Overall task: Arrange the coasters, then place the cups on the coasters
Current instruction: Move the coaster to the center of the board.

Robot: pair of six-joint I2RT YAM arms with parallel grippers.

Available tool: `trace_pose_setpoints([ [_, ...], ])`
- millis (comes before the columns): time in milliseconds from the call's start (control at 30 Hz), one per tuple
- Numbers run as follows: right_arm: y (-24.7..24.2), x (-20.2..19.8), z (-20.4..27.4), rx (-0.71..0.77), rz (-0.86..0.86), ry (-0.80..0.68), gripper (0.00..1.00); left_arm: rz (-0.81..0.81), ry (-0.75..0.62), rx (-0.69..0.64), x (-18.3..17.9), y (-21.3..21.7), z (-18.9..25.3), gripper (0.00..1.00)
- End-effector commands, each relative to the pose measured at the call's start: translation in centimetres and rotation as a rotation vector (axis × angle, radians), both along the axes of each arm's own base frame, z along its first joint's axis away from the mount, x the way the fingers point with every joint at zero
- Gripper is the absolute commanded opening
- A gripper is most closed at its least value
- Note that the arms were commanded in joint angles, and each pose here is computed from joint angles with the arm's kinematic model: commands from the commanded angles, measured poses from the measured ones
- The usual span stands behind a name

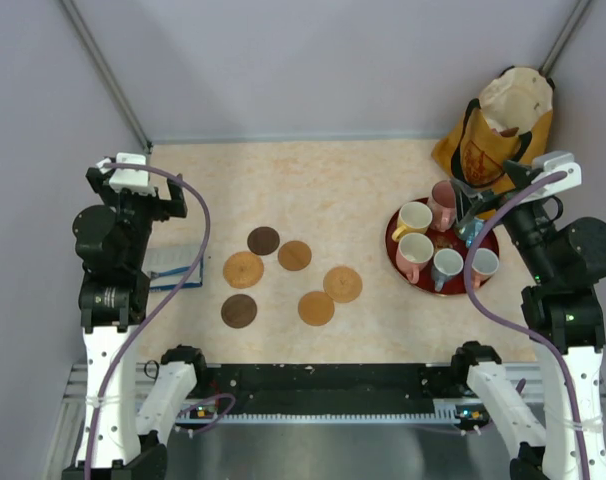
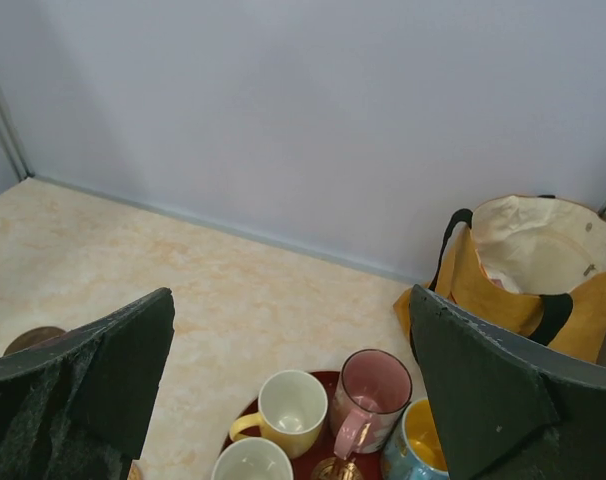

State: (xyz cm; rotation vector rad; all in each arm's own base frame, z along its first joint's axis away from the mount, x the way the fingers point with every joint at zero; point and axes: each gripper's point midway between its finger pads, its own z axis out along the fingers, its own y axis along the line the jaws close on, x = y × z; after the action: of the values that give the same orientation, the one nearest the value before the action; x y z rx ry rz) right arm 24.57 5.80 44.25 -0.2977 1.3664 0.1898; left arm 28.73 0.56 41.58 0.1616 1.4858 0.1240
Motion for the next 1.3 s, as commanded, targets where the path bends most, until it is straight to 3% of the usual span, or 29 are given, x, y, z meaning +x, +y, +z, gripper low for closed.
trace_pose_setpoints([
  [0, 0.2, -0.9, 2.4, 0.025, 0.010, -0.070, 0.99, -0.032, -0.078, -0.011, -0.5, -0.5, 2.4, 0.99],
  [600, 1.6, 0.2, -0.5, -0.147, 0.094, -0.080, 0.99, -0.136, -0.030, 0.071, 0.1, -2.1, -0.3, 0.99],
  [1267, 5.4, -0.2, -6.1, -0.223, 0.355, 0.023, 0.99, -0.273, 0.089, 0.192, 0.7, -3.9, -3.9, 0.99],
])
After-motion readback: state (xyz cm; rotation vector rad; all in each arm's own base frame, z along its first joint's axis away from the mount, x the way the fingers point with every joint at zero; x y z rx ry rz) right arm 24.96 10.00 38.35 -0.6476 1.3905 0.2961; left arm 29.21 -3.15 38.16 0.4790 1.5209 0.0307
